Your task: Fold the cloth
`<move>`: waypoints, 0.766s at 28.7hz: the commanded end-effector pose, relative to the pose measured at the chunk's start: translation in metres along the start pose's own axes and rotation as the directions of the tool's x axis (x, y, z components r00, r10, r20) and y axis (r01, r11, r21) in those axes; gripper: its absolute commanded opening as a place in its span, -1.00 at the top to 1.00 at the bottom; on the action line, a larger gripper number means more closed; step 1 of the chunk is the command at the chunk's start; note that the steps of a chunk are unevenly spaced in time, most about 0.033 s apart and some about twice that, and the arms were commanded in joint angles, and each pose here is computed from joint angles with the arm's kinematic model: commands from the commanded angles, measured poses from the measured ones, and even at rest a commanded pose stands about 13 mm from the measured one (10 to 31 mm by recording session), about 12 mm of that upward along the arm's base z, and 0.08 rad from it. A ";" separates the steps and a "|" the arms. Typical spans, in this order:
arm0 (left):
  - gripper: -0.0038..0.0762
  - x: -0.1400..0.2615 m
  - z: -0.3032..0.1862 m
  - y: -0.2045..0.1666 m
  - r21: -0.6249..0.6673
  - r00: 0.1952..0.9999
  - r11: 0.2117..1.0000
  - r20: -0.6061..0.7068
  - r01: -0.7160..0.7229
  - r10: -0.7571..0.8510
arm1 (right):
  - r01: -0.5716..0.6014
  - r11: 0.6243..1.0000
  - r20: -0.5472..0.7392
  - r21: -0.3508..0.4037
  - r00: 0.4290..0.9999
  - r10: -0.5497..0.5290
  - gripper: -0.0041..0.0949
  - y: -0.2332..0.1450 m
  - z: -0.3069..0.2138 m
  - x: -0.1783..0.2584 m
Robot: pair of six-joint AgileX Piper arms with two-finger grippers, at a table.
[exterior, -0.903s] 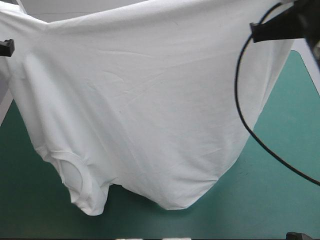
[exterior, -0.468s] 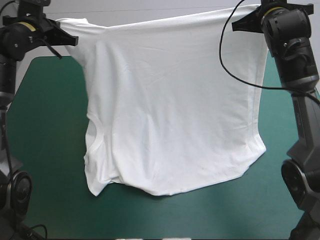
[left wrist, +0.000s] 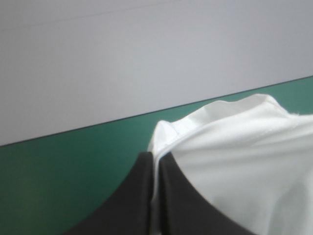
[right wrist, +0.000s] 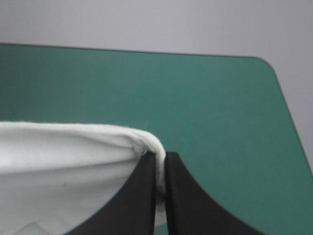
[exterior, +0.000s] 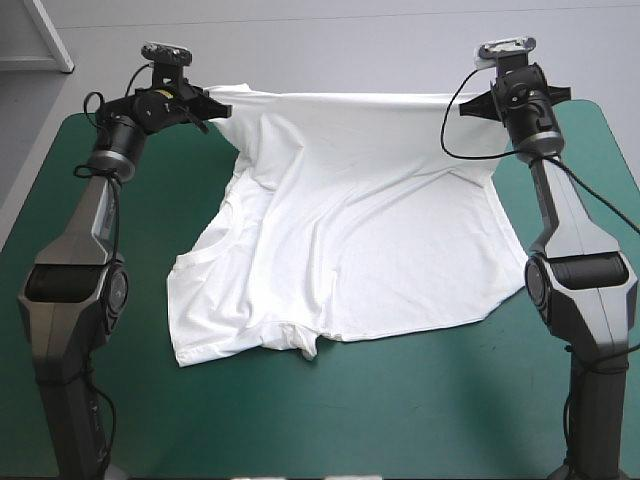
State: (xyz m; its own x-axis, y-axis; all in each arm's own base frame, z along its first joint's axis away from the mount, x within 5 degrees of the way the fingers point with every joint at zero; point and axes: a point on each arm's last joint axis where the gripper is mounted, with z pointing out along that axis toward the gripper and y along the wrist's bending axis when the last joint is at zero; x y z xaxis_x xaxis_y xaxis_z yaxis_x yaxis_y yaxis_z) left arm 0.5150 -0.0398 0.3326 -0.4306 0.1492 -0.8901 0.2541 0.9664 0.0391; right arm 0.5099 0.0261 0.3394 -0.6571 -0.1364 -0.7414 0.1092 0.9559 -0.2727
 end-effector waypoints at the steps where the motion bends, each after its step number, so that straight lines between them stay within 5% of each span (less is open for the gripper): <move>1: 0.80 -0.020 -0.004 0.010 -0.069 0.984 0.998 0.175 0.003 0.009 | -0.020 0.999 0.131 0.038 0.991 0.015 0.95 -0.022 -0.015 -0.018; 4: 0.31 -0.006 0.014 0.011 -0.053 0.986 0.998 0.164 0.046 -0.036 | -0.047 0.992 0.113 -0.113 0.992 0.060 0.69 -0.010 0.000 -0.013; 8: -0.62 -0.001 0.020 0.011 -0.042 0.987 0.998 0.153 0.047 -0.040 | -0.116 0.959 0.071 -0.257 0.988 0.139 -0.38 -0.002 0.019 -0.005; 11: -0.82 -0.010 0.007 0.008 -0.030 0.990 1.000 0.141 -0.009 0.013 | -0.117 0.965 0.043 -0.235 0.991 0.130 -1.00 -0.005 0.017 -0.002; 17: -0.81 -0.043 -0.055 -0.006 0.056 0.996 0.998 0.084 0.018 -0.023 | -0.089 0.971 -0.033 -0.221 0.996 0.083 -0.86 -0.020 -0.029 -0.008; 22: -0.81 -0.059 -0.138 -0.020 0.094 0.992 0.992 -0.104 0.083 -0.073 | -0.055 0.984 -0.087 -0.168 0.995 0.041 -0.69 -0.051 -0.105 -0.013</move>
State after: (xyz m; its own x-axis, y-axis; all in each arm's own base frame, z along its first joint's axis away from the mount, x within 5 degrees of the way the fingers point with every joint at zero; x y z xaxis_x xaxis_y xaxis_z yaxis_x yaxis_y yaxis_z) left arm 0.4614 -0.0416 0.3868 -0.5689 0.1335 -0.8115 0.3148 0.9469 -0.0648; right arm 0.4776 0.0173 0.3568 -0.7903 -0.0667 -0.6091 -0.0163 0.9960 -0.0878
